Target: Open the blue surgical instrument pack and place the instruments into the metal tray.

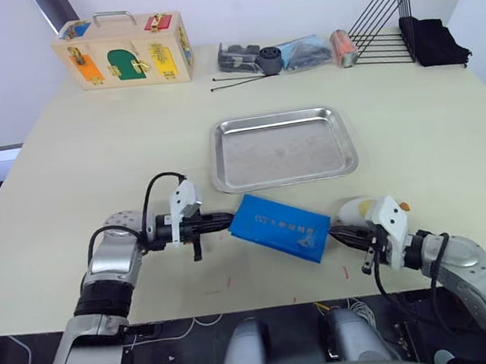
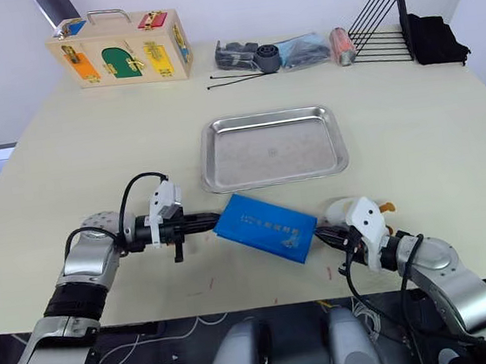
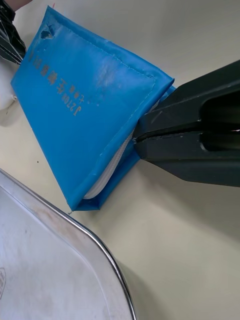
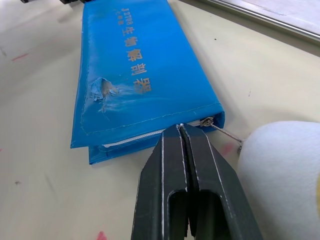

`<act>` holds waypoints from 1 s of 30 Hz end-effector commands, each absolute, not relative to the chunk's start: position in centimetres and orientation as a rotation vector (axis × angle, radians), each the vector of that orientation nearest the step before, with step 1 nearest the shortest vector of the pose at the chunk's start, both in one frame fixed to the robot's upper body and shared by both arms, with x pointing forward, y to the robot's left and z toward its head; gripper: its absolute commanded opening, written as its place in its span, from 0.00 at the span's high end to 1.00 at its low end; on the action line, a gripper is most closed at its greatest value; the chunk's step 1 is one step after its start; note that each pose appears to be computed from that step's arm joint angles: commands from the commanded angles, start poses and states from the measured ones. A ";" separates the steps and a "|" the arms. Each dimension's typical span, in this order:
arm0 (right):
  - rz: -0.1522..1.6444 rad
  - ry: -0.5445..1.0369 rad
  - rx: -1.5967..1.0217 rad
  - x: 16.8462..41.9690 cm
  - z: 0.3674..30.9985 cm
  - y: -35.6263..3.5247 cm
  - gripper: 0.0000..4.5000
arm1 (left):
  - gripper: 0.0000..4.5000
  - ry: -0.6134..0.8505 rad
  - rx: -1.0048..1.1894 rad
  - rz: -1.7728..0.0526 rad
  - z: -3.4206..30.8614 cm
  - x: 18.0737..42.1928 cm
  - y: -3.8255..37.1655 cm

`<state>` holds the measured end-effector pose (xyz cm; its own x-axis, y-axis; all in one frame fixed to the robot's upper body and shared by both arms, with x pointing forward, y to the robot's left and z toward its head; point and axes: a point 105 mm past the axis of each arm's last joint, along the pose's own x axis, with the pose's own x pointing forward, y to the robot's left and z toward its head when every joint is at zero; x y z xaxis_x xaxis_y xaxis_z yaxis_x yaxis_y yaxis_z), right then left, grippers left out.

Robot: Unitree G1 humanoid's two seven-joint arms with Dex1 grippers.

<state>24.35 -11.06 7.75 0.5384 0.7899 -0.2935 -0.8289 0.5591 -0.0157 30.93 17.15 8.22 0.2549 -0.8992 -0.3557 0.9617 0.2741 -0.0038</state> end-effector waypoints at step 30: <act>1.073 0.232 -0.130 24.9 8.9 -8.9 1.00 | 0.99 0.312 0.226 -1.309 7.2 29.4 16.2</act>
<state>24.75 -10.01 7.48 0.4681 0.8236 -0.3202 -0.8650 0.5012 0.0245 30.25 16.91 7.71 0.2745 -0.9023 -0.3324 0.9569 0.2905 0.0015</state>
